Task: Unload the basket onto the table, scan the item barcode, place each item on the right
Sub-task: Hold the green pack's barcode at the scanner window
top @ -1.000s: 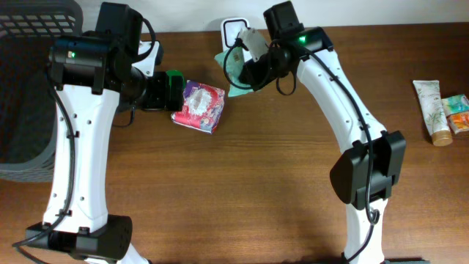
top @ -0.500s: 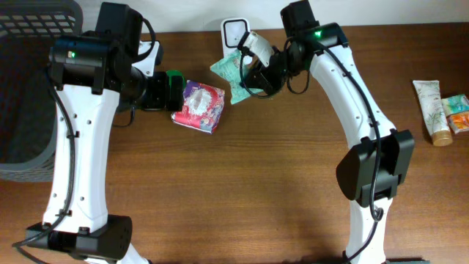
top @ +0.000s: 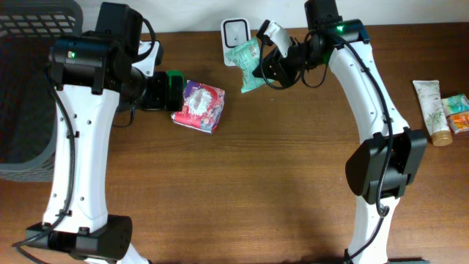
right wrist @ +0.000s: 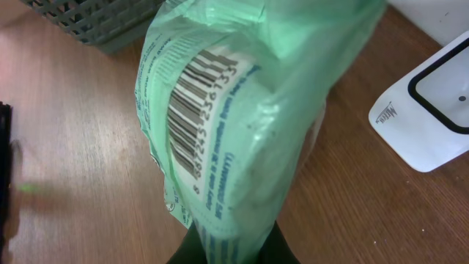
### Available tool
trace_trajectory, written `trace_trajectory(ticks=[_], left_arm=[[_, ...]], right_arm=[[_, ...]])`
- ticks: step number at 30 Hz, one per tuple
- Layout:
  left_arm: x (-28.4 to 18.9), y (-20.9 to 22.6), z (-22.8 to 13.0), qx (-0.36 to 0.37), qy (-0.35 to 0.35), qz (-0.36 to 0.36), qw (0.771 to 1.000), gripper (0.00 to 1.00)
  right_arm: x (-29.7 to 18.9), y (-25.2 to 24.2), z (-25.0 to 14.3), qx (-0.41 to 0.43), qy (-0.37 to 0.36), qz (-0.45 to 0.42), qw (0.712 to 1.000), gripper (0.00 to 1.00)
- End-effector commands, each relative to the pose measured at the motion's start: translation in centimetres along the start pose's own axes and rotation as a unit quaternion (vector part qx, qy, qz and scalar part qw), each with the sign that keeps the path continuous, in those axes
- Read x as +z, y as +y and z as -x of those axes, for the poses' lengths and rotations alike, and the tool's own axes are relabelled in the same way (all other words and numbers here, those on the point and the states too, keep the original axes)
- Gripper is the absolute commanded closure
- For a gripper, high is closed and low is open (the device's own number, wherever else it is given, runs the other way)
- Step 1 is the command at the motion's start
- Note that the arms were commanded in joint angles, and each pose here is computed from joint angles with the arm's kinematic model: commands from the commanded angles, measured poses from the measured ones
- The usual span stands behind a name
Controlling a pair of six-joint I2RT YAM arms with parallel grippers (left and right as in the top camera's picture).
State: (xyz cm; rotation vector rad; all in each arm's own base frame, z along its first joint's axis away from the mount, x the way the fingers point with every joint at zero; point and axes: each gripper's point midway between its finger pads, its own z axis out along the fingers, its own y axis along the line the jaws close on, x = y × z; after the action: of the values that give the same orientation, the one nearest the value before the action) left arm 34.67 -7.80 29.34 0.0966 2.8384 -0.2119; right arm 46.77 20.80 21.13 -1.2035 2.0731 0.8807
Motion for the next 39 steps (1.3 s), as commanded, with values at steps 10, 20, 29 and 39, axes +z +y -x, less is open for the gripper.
trace_trajectory(ticks=[10, 20, 29, 39], left_arm=[[-0.6, -0.2, -0.1, 0.010, -0.008, -0.003, 1.000, 0.01], [-0.6, -0.2, -0.1, 0.010, -0.008, -0.003, 1.000, 0.01], [-0.6, -0.2, -0.1, 0.010, -0.008, -0.003, 1.000, 0.01], [-0.6, -0.2, -0.1, 0.010, -0.008, -0.003, 1.000, 0.01]], right_arm=[[-3.2, -7.5, -4.7, 0.157, 0.159, -0.329, 0.917, 0.96], [-3.6, -8.6, -18.6, 0.280, 0.304, -0.502, 0.760, 0.87], [-3.8, -8.1, -21.6, 0.270, 0.341, -0.541, 0.720, 0.91], [5.3, -2.7, -16.8, 0.216, 0.316, -0.435, 0.815, 0.46]])
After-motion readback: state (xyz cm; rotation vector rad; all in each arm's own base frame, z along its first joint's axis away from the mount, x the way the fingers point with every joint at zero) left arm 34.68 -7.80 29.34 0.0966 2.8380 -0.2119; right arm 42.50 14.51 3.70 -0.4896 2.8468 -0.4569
